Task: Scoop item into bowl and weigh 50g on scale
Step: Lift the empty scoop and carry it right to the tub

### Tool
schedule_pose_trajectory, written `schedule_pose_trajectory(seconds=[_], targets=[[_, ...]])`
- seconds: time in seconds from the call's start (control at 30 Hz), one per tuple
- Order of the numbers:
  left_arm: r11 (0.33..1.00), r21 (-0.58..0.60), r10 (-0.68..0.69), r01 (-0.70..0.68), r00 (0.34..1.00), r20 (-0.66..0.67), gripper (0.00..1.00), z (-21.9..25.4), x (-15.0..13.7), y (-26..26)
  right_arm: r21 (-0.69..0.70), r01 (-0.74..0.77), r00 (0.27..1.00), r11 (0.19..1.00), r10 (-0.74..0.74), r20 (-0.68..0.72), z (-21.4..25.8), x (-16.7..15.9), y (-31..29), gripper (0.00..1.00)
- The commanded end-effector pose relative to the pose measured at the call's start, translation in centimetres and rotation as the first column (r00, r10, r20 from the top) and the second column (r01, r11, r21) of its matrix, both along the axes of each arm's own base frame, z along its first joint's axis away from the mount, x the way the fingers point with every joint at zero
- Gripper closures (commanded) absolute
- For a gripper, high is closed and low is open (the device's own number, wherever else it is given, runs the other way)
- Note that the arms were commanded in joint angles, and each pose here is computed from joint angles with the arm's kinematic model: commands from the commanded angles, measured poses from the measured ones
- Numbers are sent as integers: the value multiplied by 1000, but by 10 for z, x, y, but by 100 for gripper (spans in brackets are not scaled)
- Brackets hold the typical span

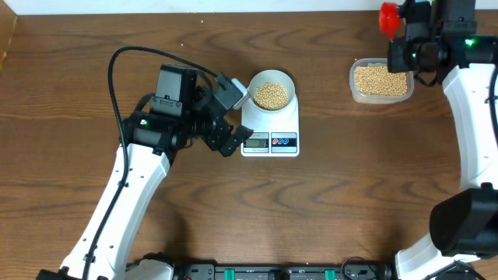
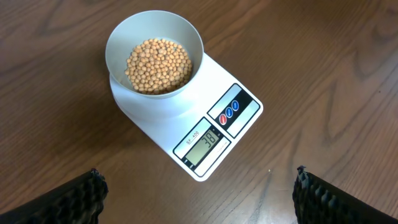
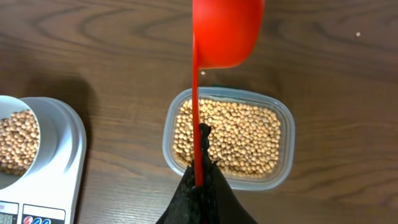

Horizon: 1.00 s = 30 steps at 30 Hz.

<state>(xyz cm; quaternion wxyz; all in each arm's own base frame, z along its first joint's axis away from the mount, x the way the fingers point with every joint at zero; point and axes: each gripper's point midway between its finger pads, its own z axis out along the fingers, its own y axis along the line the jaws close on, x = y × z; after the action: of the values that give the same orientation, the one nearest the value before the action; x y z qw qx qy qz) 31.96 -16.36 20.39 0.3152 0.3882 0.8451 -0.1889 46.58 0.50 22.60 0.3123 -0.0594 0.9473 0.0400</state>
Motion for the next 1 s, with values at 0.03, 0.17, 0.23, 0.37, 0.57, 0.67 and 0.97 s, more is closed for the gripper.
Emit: schedule_pose_trajectory(seconds=[0.03, 0.17, 0.23, 0.37, 0.57, 0.67, 0.97], targets=[[1000, -6, -13, 13, 1000, -5, 2, -1, -2, -2, 1, 29, 1000, 1000, -29, -5, 1, -1, -8, 99], [1000, -6, -13, 13, 1000, -5, 2, -1, -2, -2, -28, 69, 997, 997, -70, -22, -2, -4, -18, 99], [1000, -6, -13, 13, 1000, -5, 2, -1, -2, -2, -31, 93, 995, 995, -94, -37, -4, -7, -21, 99], [1000, -6, -13, 13, 1000, -5, 2, -1, -2, -2, -24, 113, 991, 993, -115, -64, -7, -13, -21, 99], [1000, -6, -13, 13, 1000, -5, 2, -1, -2, -2, -17, 136, 987, 991, -137, -79, -9, -15, -22, 99], [1000, -6, -13, 13, 1000, -5, 2, -1, -2, -2, -12, 144, 986, 990, -144, -81, -9, -15, -22, 99], [1000, -6, -13, 13, 1000, -5, 2, -1, -2, -2, -12, 144, 987, 990, -145, -76, -8, -14, -22, 99]])
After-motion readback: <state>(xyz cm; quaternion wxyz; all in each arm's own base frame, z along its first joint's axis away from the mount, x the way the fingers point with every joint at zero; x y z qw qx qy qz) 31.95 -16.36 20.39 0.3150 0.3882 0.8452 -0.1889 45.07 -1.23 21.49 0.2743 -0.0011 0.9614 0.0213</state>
